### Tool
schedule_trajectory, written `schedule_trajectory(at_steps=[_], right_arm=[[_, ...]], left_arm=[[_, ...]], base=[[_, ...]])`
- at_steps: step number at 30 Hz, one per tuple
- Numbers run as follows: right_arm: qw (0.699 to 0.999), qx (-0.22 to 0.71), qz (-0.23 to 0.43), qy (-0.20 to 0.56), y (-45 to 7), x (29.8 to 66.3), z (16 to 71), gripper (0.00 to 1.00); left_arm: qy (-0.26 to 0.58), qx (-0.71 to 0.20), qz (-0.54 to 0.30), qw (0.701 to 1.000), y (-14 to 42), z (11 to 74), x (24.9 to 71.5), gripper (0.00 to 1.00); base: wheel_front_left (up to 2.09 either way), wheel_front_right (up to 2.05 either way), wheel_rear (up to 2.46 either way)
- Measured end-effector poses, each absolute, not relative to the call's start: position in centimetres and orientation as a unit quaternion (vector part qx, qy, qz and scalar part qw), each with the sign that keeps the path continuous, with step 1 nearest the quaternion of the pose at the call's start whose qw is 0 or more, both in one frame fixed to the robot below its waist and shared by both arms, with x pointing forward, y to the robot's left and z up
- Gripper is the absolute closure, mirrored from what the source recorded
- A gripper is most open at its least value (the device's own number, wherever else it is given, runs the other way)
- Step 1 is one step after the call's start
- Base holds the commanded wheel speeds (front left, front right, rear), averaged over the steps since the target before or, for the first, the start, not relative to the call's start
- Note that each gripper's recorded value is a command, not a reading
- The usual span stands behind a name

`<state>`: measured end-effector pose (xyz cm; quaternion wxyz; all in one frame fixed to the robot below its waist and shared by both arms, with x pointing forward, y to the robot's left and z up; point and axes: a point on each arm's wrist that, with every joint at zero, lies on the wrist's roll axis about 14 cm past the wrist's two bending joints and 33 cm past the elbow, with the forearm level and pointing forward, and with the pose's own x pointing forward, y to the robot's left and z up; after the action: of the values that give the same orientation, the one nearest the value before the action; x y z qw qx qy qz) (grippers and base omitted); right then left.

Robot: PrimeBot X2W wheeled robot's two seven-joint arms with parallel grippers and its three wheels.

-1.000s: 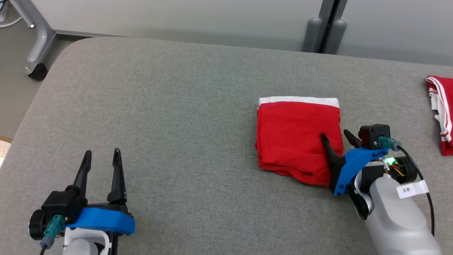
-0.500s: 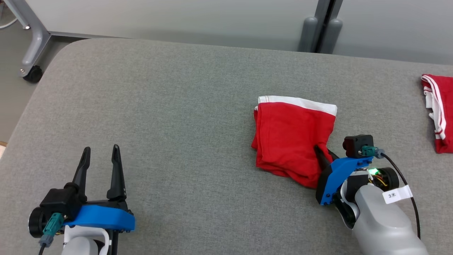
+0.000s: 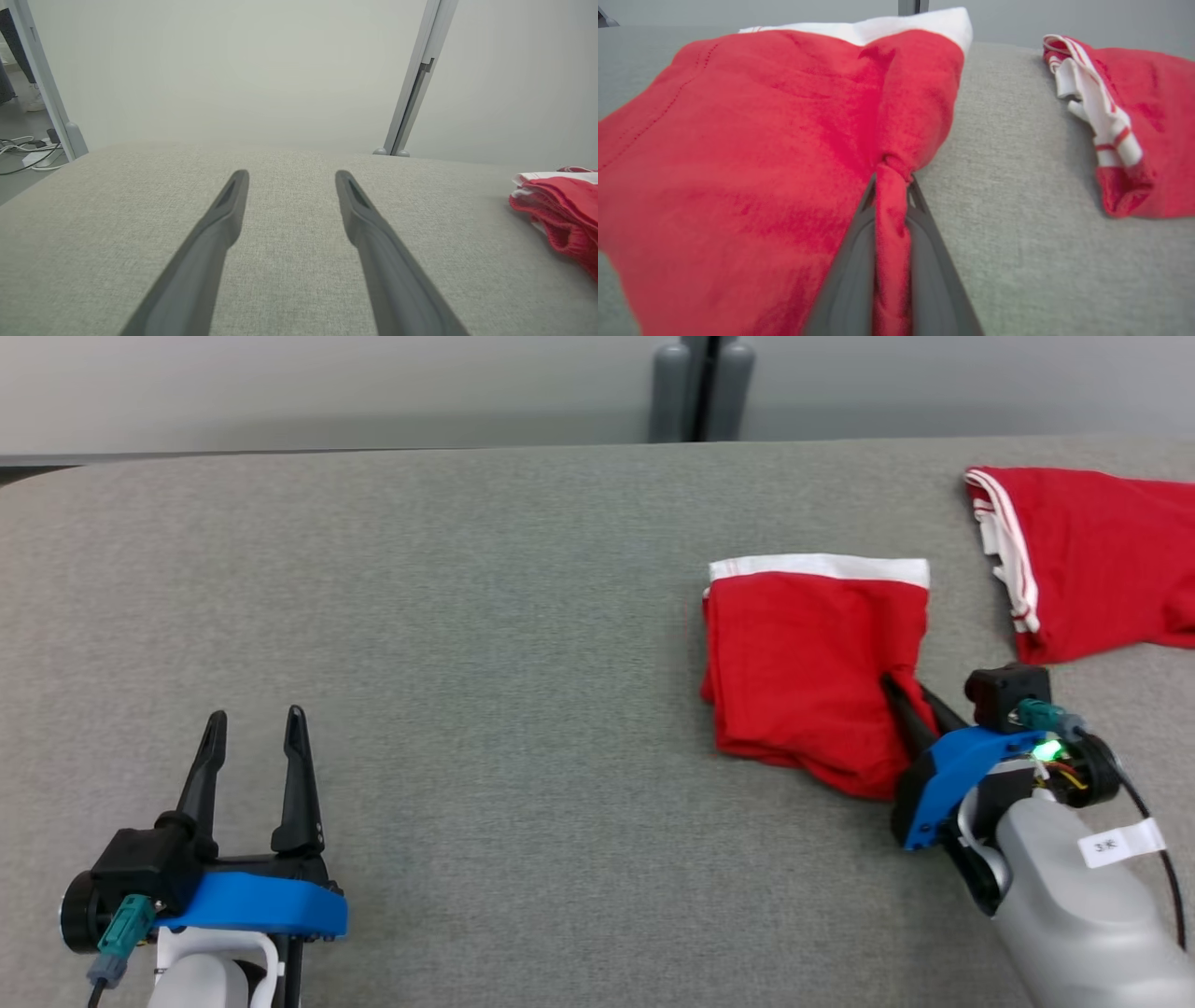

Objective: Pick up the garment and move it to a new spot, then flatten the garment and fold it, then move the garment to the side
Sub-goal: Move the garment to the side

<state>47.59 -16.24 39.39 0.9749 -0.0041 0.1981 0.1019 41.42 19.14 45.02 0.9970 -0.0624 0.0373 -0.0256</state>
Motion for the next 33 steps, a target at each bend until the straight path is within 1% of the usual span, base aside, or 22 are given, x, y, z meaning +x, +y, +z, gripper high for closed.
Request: schedule_trajectory(at_steps=[5, 10, 14, 19, 25, 29, 33], right_arm=[[0.979, -0.023, 0.071, 0.189, -20.3, 47.2, 40.0, 1.0], [0.981, -0.033, 0.065, 0.18, -21.6, 47.8, 41.0, 1.0], [0.982, -0.038, 0.07, 0.169, -21.7, 49.6, 42.2, 1.0], [0.984, -0.063, 0.065, 0.155, -23.2, 52.9, 44.3, 1.0], [0.98, -0.106, 0.029, 0.166, -27.8, 55.3, 45.6, 1.0], [0.975, -0.133, -0.01, 0.18, -32.2, 56.3, 46.5, 1.0], [0.969, -0.155, -0.036, 0.19, -34.8, 57.1, 47.3, 1.0]], left_arm=[[0.036, -0.064, -0.049, 0.996, 17.7, 44.9, 42.7, 0.0], [0.041, -0.064, -0.057, 0.995, 17.1, 44.4, 43.2, 0.0], [0.04, -0.065, -0.063, 0.995, 16.8, 44.2, 43.9, 0.0], [0.048, -0.063, -0.062, 0.995, 17.0, 43.4, 44.5, 0.0], [0.062, -0.064, -0.061, 0.994, 17.3, 41.7, 45.5, 0.0], [0.073, -0.067, -0.066, 0.993, 17.0, 40.5, 46.4, 0.0], [0.073, -0.069, -0.07, 0.992, 16.7, 39.9, 47.3, 0.0]], base=[[0.0, 0.0, 0.0], [0.0, 0.0, 0.0], [0.0, 0.0, 0.0], [0.0, 0.0, 0.0], [0.0, 0.0, 0.0], [0.0, 0.0, 0.0], [0.0, 0.0, 0.0]])
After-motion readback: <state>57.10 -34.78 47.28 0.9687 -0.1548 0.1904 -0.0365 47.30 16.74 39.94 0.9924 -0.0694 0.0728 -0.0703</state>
